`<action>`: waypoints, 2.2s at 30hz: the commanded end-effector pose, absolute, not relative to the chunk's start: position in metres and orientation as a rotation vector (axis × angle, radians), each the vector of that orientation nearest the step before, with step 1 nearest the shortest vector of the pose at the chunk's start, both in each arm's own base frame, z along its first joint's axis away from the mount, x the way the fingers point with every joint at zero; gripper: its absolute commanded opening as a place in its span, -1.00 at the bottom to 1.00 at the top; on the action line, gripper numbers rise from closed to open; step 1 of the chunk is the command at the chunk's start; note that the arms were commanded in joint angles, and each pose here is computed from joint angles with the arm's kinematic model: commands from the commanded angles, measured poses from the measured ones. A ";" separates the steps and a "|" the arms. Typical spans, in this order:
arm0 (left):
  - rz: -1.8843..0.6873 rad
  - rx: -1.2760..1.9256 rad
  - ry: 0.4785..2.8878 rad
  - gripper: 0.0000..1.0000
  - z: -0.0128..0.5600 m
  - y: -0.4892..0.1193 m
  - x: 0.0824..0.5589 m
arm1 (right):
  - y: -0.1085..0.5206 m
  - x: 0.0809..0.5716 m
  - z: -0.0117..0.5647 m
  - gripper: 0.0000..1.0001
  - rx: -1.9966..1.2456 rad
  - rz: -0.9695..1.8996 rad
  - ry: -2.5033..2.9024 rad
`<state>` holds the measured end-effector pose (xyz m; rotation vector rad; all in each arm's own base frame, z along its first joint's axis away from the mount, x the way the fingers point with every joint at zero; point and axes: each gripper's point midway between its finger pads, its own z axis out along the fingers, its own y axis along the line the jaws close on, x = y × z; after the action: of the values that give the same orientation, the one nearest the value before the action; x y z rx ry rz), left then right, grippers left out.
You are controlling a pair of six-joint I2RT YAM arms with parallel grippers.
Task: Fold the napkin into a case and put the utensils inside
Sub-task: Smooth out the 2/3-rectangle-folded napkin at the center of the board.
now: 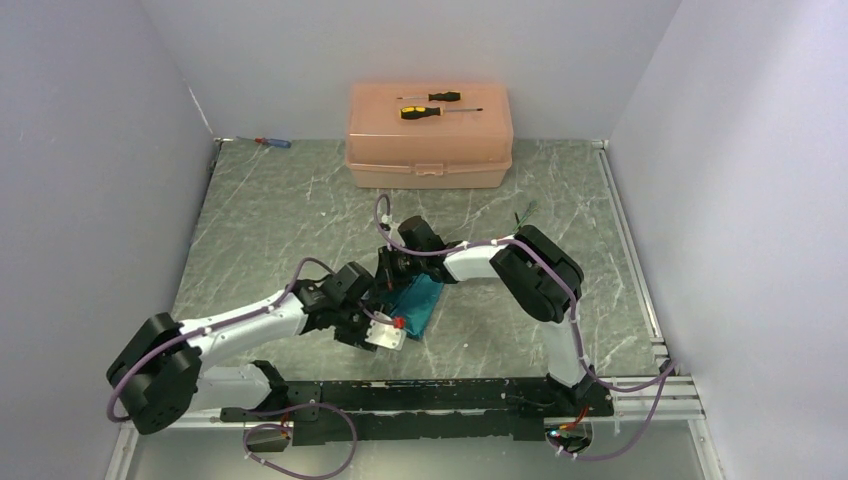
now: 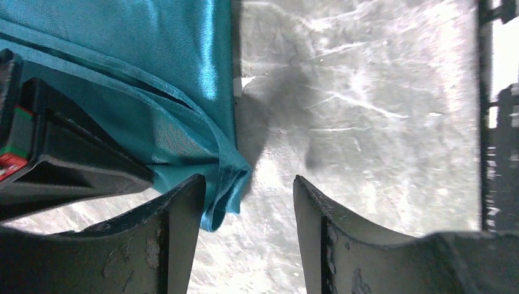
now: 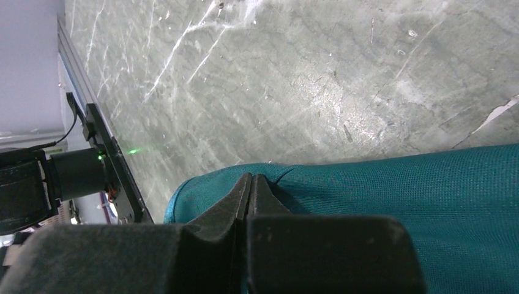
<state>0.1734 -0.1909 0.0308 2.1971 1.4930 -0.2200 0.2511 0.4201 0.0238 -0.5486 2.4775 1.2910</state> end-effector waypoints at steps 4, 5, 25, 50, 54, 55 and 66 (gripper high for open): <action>-0.336 2.047 1.579 0.20 0.076 -0.199 0.162 | 0.421 0.261 0.057 -0.93 -0.630 1.278 2.369; -0.326 2.033 1.579 0.18 0.078 -0.197 0.163 | 0.419 0.262 0.062 -0.92 -0.627 1.280 2.361; -0.357 1.915 1.628 -0.70 0.064 -0.211 0.198 | 0.374 0.305 0.073 -0.95 -0.520 1.216 2.354; -0.310 2.106 1.585 -0.66 0.018 -0.198 0.189 | 0.367 0.359 0.054 -0.93 -0.463 1.154 2.354; -0.284 2.056 1.616 -0.53 0.029 -0.200 0.197 | 0.351 0.365 0.024 -0.94 -0.430 1.076 2.422; -0.283 2.035 1.625 -0.51 0.034 -0.203 0.200 | 0.348 0.367 0.019 -0.94 -0.424 1.060 2.435; -0.350 1.866 1.593 -0.14 0.096 -0.227 0.212 | 0.333 0.376 0.109 -0.61 -0.452 1.008 2.239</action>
<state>0.2119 -0.2173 0.0687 1.9248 1.6173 -0.3001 0.3651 0.3368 0.0423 -0.4018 2.4140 1.0480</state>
